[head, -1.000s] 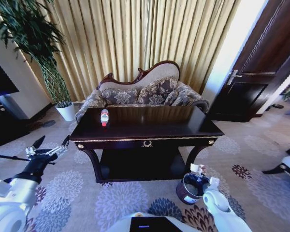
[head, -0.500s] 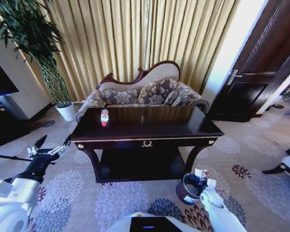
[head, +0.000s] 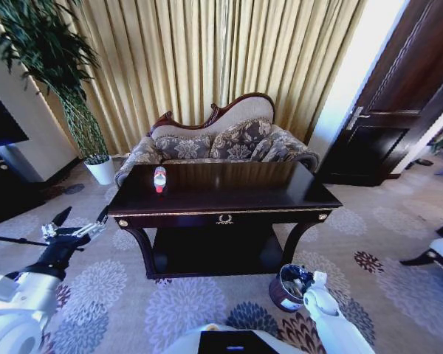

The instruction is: Move to the front of the table and place the trash on the table into the trash bin.

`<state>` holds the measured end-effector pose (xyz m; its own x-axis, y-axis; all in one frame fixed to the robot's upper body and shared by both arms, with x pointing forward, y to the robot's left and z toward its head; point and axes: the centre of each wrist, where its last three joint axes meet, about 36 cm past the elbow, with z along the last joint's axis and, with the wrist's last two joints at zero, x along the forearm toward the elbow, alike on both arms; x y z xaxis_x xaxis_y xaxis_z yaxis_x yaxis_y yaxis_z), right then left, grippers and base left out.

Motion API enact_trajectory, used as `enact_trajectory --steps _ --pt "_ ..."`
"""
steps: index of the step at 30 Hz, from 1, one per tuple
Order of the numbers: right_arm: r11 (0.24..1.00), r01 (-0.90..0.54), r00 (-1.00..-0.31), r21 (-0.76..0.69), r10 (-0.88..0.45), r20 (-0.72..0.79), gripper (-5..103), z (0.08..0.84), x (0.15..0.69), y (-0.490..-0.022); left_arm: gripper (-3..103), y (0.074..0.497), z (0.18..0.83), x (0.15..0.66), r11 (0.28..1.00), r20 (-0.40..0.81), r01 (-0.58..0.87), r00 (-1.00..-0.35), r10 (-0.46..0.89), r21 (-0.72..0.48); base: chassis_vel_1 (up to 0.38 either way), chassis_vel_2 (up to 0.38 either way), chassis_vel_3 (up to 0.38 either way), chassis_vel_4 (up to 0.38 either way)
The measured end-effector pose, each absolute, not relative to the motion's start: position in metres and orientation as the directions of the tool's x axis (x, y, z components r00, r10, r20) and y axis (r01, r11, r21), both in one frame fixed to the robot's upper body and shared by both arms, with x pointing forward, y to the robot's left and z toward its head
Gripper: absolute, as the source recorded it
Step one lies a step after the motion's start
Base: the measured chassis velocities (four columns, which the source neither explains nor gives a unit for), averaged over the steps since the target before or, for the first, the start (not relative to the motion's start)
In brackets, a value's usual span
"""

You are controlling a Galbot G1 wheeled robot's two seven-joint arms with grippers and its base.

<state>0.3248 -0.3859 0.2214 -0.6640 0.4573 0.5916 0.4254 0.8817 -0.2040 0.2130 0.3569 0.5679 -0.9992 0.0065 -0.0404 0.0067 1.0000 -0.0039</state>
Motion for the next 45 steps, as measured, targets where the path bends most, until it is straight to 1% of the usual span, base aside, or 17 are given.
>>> enact_trajectory --steps 1,2,5,6,7,11,21,24,25,26,28,30,31,34,35,39,45 --pt "0.882 0.425 -0.665 -0.203 0.457 0.591 76 0.222 0.325 -0.386 100 0.357 0.568 0.213 1.0 -0.041 0.007 -0.999 0.007 -0.004 0.0 0.0 0.0 0.0" --pt "0.882 0.425 -0.665 -0.203 0.457 0.591 76 0.222 0.325 -0.386 100 0.357 0.568 0.213 1.0 -0.041 0.007 -0.999 0.007 -0.004 0.0 0.0 0.0 0.0" --pt "0.881 0.427 -0.666 -0.203 0.458 0.589 91 0.223 0.323 -0.386 100 0.357 0.568 0.213 1.0 -0.042 0.008 -0.999 0.007 -0.005 0.0 0.0 0.0 0.0" --pt "0.881 0.427 -0.666 -0.203 0.458 0.589 91 0.223 0.323 -0.386 100 0.357 0.568 0.213 1.0 -0.042 0.008 -0.999 0.007 -0.005 0.0 0.0 0.0 0.0" --pt "0.881 0.427 -0.666 -0.203 0.458 0.589 96 0.224 0.323 -0.386 100 0.357 0.568 0.213 1.0 -0.043 0.007 -0.999 0.007 -0.006 0.0 0.0 0.0 0.0" --pt "0.881 0.428 -0.665 -0.202 0.458 0.59 100 0.224 0.322 -0.386 100 0.357 0.567 0.213 1.0 -0.043 0.008 -0.999 0.007 -0.017 0.0 0.0 0.0 0.0" --pt "0.879 0.437 -0.66 -0.192 0.458 0.595 100 0.224 0.319 -0.389 100 0.356 0.566 0.212 1.0 -0.044 0.007 -0.999 0.006 -0.03 0.0 0.0 0.0 0.0" --pt "0.902 0.413 -0.72 -0.128 0.409 0.56 100 0.252 0.32 -0.397 100 0.356 0.566 0.212 0.999 -0.044 -0.004 -0.999 -0.005 -0.034 0.0 0.0 0.0 0.0" --pt "0.92 0.381 -0.762 -0.089 0.368 0.533 100 0.271 0.32 -0.398 100 0.356 0.566 0.212 0.999 -0.044 -0.007 -0.999 -0.008 -0.035 0.0 0.0 0.0 0.0" --pt "0.92 0.381 -0.762 -0.089 0.368 0.533 100 0.271 0.32 -0.398 100 0.356 0.566 0.212 0.999 -0.044 -0.007 -0.999 -0.008 -0.035 0.0 0.0 0.0 0.0" --pt "0.946 0.323 -0.828 -0.038 0.301 0.472 100 0.307 0.314 -0.395 100 0.356 0.566 0.212 0.999 -0.046 -0.009 -0.999 -0.011 -0.035 0.0 0.0 0.0 0.0" --pt "0.962 0.274 -0.877 0.0 0.249 0.411 100 0.337 0.305 -0.384 100 0.355 0.565 0.213 0.999 -0.048 -0.009 -0.999 -0.011 -0.038 0.0 0.0 0.0 0.0" --pt "0.962 0.274 -0.877 0.0 0.249 0.411 100 0.337 0.305 -0.384 100 0.355 0.565 0.213 0.999 -0.048 -0.009 -0.999 -0.011 -0.038 0.0 0.0 0.0 0.0" --pt "0.982 0.187 -0.945 0.037 0.169 0.279 100 0.385 0.286 -0.35 100 0.355 0.563 0.213 0.999 -0.044 -0.007 -0.999 -0.009 -0.044 0.0 0.0 0.0 0.0" --pt "0.982 0.187 -0.945 0.037 0.169 0.279 100 0.385 0.286 -0.35 100 0.355 0.563 0.213 0.999 -0.044 -0.007 -0.999 -0.009 -0.044 0.0 0.0 0.0 0.0" --pt "0.994 0.072 -0.989 0.077 0.061 0.131 100 0.446 0.268 -0.303 100 0.357 0.56 0.214 0.999 -0.046 -0.007 -0.999 -0.01 -0.048 0.0 0.0 0.0 0.0" --pt "0.994 -0.039 -0.997 0.101 -0.045 0.057 100 0.495 0.258 -0.266 100 0.359 0.558 0.214 0.999 -0.043 -0.009 -0.999 -0.011 -0.046 0.0 0.0 0.0 0.0"
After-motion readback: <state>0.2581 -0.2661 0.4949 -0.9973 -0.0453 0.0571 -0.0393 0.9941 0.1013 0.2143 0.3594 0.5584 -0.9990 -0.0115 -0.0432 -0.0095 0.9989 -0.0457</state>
